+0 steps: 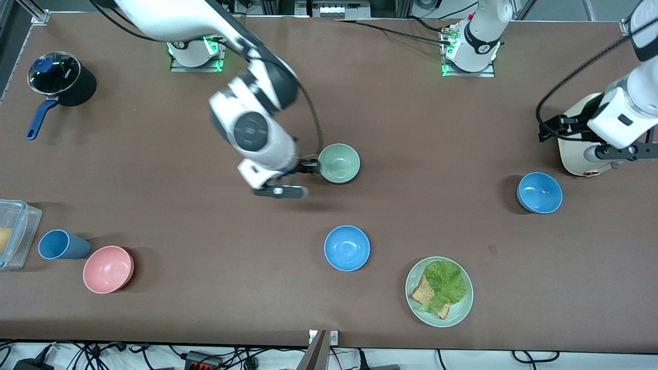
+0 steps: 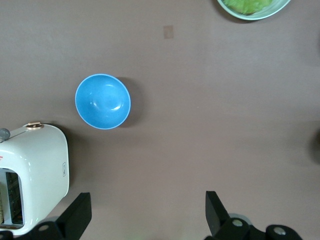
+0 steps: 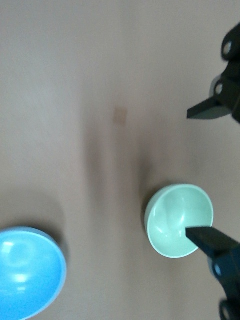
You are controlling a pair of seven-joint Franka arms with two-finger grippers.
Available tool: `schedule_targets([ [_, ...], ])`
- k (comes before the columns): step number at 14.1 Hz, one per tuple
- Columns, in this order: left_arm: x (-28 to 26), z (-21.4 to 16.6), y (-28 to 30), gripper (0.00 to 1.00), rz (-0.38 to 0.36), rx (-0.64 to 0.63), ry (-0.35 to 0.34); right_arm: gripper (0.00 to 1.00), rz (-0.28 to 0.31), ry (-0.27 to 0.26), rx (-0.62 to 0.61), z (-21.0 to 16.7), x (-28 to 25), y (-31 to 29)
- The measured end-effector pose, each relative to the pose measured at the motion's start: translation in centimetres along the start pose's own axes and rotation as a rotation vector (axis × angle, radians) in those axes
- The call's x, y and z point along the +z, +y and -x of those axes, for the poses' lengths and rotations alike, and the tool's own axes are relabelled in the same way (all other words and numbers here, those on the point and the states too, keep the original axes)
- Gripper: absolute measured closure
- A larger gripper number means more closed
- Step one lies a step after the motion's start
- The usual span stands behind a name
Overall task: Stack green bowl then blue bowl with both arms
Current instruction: 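Withdraw the right gripper while the left gripper reaches the blue bowl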
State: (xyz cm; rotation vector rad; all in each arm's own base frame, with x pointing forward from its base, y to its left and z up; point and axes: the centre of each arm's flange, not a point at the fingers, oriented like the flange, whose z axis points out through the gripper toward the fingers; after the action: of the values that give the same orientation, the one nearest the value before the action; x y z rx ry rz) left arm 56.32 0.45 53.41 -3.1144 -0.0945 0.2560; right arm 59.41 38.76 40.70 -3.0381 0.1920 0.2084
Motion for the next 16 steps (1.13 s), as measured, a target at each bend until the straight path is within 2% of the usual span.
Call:
schedule_targets([
  [3, 4.5, -2.8, -0.9, 0.00, 0.013, -0.002, -0.074, 0.00, -0.001, 0.061, 0.073, -2.1, -7.4, 5.3],
  [6, 9.3, -5.8, -4.2, 0.00, 0.041, -0.012, -0.111, 0.00, -0.002, 0.095, 0.105, -4.5, -11.1, 11.1],
  [11, 16.6, -9.9, -10.9, 0.00, 0.070, 0.100, -0.054, 0.00, 0.015, 0.099, 0.082, -7.7, -13.4, 19.8],
  [14, 20.8, -11.2, -14.3, 0.00, 0.090, 0.158, -0.026, 0.00, 0.055, 0.151, 0.018, -8.4, -16.8, 25.5],
  [16, 22.9, -11.8, -15.7, 0.00, 0.096, 0.195, -0.008, 0.00, 0.084, 0.165, -0.006, -8.5, -18.5, 29.3],
])
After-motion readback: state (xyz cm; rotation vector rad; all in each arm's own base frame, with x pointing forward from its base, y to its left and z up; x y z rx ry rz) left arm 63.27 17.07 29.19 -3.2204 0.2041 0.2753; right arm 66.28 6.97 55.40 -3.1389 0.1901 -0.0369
